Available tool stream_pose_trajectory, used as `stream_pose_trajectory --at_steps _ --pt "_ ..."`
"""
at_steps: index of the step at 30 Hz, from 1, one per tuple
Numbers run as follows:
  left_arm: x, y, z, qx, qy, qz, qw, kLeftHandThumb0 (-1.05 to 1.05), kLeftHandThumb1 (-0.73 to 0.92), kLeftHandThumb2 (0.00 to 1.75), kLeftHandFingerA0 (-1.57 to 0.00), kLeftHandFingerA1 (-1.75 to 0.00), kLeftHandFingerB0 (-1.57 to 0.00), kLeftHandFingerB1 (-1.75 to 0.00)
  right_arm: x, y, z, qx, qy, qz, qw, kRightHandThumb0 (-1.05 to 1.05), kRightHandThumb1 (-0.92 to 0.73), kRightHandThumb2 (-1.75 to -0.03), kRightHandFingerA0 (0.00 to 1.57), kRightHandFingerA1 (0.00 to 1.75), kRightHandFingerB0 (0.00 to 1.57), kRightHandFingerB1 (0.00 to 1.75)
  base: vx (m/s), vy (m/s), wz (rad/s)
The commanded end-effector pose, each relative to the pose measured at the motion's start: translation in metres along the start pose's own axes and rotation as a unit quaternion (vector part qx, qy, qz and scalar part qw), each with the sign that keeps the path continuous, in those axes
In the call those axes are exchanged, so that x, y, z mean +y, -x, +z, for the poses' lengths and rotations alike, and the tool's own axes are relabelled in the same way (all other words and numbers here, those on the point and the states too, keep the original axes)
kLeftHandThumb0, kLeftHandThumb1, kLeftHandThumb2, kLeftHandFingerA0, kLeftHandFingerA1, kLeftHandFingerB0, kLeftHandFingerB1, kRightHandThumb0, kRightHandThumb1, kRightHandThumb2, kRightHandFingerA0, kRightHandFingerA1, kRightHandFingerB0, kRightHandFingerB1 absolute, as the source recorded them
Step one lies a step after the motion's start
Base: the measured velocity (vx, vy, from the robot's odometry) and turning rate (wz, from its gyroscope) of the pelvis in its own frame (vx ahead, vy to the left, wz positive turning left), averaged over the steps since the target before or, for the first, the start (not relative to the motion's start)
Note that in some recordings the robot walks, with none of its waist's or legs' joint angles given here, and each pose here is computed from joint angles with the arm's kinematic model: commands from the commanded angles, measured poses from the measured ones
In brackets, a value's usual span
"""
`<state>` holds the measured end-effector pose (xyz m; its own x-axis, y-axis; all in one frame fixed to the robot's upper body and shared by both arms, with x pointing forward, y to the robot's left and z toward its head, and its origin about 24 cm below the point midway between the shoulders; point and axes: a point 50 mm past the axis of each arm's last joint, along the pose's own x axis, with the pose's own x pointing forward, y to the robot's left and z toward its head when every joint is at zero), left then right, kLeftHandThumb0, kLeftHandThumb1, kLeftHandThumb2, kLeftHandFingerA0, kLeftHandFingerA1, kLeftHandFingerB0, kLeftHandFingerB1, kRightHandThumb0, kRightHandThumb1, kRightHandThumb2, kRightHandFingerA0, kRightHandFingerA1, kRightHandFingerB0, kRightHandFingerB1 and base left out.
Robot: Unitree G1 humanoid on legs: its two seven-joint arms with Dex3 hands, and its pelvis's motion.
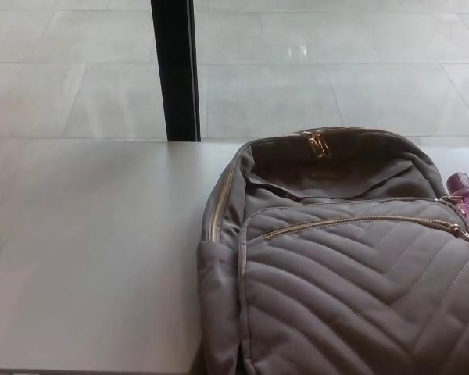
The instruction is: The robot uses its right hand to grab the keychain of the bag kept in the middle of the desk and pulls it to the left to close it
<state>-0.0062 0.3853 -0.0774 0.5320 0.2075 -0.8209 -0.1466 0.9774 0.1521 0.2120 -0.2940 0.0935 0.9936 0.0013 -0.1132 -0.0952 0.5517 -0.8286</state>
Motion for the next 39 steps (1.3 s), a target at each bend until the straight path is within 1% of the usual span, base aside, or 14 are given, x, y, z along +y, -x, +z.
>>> stream_pose_trajectory --at_steps 1,6,7,11,12,15,16,18,21,23,24,30,37,39 --pt "0.003 0.004 -0.001 -0.003 -0.014 0.004 1.000 -1.01 0.70 0.82 -0.75 -1.16 -0.74 -1.03 0.016 0.008 -0.006 -0.018 -0.074 -0.062 0.995 -0.12 -0.61 -1.10 1.08 1.54 0.87 1.41 0.00 0.000 0.00" --pt "0.003 0.005 -0.002 -0.003 -0.005 0.001 1.000 -1.05 0.52 1.15 -0.82 -1.13 -0.74 -1.00 0.017 0.008 -0.007 -0.037 -0.089 -0.116 0.989 -0.04 -0.64 -1.05 0.67 1.75 0.57 1.69 0.00 0.000 0.00" --pt "0.005 0.007 -0.004 -0.002 0.001 0.006 1.000 -1.02 0.68 0.79 -0.77 -1.15 -0.75 -1.03 0.017 0.007 -0.006 -0.041 -0.099 -0.138 0.985 -0.05 -0.69 -0.98 0.66 1.75 0.56 1.68 0.00 0.000 0.00" --pt "0.006 0.010 -0.006 -0.006 0.009 0.007 1.000 -1.03 0.67 0.80 -0.77 -1.14 -0.78 -1.05 0.012 0.000 0.002 -0.059 -0.123 -0.191 0.972 -0.14 -0.53 -1.14 1.09 1.46 0.90 1.35 0.00 0.000 0.00" --pt "0.007 0.009 -0.006 -0.004 0.011 0.007 1.000 -1.00 0.65 0.86 -0.78 -1.14 -0.79 -1.05 0.009 -0.003 0.005 -0.074 -0.125 -0.205 0.968 -0.05 -0.49 -1.23 0.74 1.75 0.63 1.68 0.00 0.000 0.00" --pt "0.007 0.009 -0.006 -0.004 0.014 0.007 1.000 -1.05 0.52 1.15 -0.81 -1.11 -0.73 -1.00 0.002 -0.008 0.011 -0.099 -0.118 -0.222 0.963 -0.02 -0.48 -1.20 0.74 1.75 0.64 1.65 0.00 0.000 0.00" --pt "0.008 0.009 -0.005 -0.004 0.015 0.009 1.000 -1.00 0.66 0.85 -0.75 -1.13 -0.74 -1.03 -0.001 -0.012 0.015 -0.112 -0.118 -0.223 0.961 -0.07 -0.46 -1.19 1.11 1.46 0.90 1.32 0.00 0.000 0.00" --pt "0.009 0.009 -0.005 -0.005 0.007 0.010 1.000 -1.05 0.51 1.14 -0.79 -1.11 -0.72 -1.00 -0.006 -0.016 0.019 -0.134 -0.111 -0.218 0.960 -0.02 -0.46 -1.24 0.78 1.75 0.65 1.66 0.00 0.000 0.00" --pt "0.010 0.010 -0.004 -0.006 -0.006 0.012 1.000 -1.05 0.69 0.79 -0.72 -1.17 -0.73 -1.03 -0.012 -0.022 0.024 -0.150 -0.090 -0.214 0.961 0.00 -0.47 -1.20 0.78 1.75 0.65 1.65 0.00 0.000 0.00" --pt "0.010 0.010 -0.004 -0.006 0.005 0.012 1.000 -1.04 0.51 1.16 -0.80 -1.11 -0.74 -0.99 -0.015 -0.024 0.028 -0.161 -0.091 -0.209 0.960 0.02 -0.47 -1.21 0.79 1.75 0.67 1.63 0.00 0.000 0.00" --pt "0.010 0.010 -0.005 -0.007 0.012 0.013 1.000 -1.04 0.66 0.78 -0.74 -1.17 -0.74 -1.04 -0.017 -0.028 0.034 -0.170 -0.078 -0.213 0.959 0.02 -0.44 -1.20 0.81 1.75 0.70 1.61 0.00 0.000 0.00" --pt "0.011 0.010 -0.005 -0.004 0.011 0.020 1.000 -1.05 0.51 1.15 -0.82 -1.13 -0.76 -1.01 -0.018 -0.035 0.047 -0.188 -0.078 -0.206 0.957 0.06 -0.38 -1.29 0.85 1.75 0.74 1.56 0.00 0.000 0.00" --pt "0.013 0.011 -0.004 -0.006 0.016 0.021 1.000 -1.03 0.66 0.79 -0.77 -1.14 -0.75 -1.04 -0.013 -0.043 0.057 -0.196 -0.081 -0.201 0.956 0.02 -0.35 -1.33 0.89 1.75 0.78 1.56 0.00 0.000 0.00" --pt "0.013 0.011 -0.004 -0.006 0.009 0.021 1.000 -1.05 0.51 1.13 -0.77 -1.08 -0.72 -0.99 -0.012 -0.048 0.065 -0.200 -0.102 -0.200 0.954 0.02 -0.39 -1.29 0.89 1.75 0.78 1.57 0.00 0.000 0.00"
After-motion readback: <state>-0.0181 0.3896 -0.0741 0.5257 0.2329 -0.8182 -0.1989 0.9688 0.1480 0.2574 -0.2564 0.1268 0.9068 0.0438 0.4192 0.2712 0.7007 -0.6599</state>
